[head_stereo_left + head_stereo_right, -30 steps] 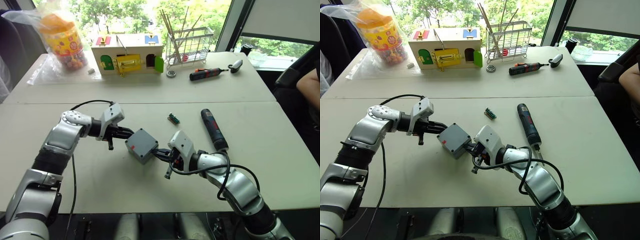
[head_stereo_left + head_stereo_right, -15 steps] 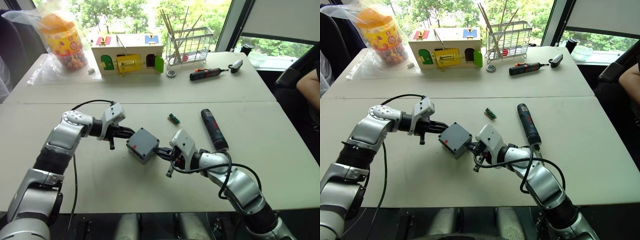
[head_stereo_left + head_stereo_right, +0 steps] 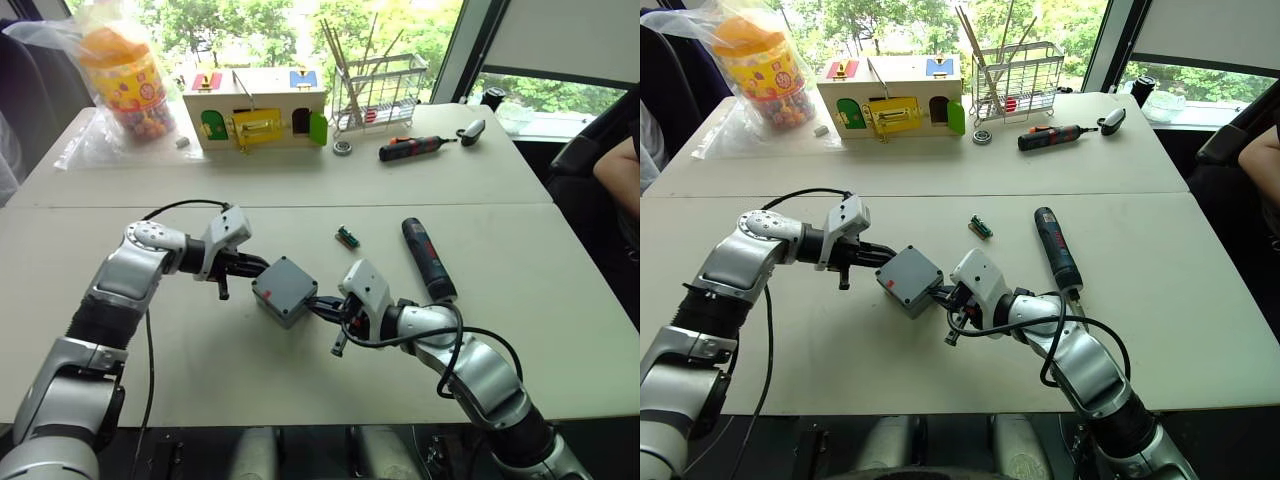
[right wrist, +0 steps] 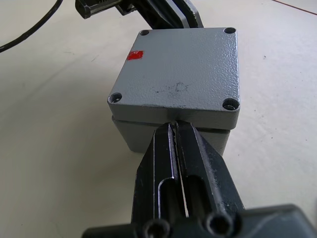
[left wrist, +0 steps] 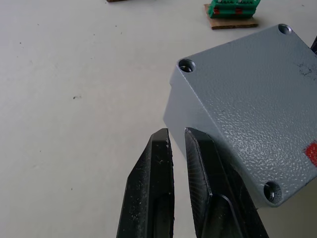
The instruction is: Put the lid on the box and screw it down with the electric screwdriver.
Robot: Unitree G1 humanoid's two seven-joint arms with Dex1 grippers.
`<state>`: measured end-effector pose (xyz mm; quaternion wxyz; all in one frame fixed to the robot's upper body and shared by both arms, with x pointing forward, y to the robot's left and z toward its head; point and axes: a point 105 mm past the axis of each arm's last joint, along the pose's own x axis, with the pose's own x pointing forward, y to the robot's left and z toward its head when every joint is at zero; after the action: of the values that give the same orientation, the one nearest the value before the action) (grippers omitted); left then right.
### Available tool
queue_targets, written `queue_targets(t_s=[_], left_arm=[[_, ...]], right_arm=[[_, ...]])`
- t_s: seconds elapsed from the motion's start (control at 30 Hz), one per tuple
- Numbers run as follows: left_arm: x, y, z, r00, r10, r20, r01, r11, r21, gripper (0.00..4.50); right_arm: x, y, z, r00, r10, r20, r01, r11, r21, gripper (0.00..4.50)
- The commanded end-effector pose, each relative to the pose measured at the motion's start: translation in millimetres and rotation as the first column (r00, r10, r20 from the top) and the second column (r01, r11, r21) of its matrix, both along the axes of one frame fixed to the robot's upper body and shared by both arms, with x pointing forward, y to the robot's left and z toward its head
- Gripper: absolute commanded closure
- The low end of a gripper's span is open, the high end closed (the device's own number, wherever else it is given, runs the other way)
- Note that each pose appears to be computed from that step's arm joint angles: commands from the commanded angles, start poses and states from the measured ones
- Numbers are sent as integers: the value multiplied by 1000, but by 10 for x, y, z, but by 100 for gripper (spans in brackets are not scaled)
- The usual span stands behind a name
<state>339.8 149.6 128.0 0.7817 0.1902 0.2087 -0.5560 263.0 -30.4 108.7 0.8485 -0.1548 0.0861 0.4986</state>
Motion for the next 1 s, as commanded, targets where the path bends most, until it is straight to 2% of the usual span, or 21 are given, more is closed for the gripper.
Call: queue_targets(t_s=[0.03, 0.27, 0.53, 1.0], left_arm=[[18, -11, 76, 999, -15, 41, 15, 1000, 9, 405], [93, 47, 128, 997, 22, 70, -22, 1000, 3, 405], [131, -12, 341, 997, 38, 72, -31, 995, -93, 405], [87, -93, 260, 998, 5, 57, 0, 997, -80, 405]], right_arm=[[-12, 35, 109, 999, 15, 49, -16, 1000, 19, 446], [-14, 11, 115, 998, 14, 54, -15, 1000, 9, 446], [-30, -11, 165, 998, 13, 62, -14, 1000, 10, 446], [-44, 22, 219, 998, 24, 66, -26, 999, 20, 446]])
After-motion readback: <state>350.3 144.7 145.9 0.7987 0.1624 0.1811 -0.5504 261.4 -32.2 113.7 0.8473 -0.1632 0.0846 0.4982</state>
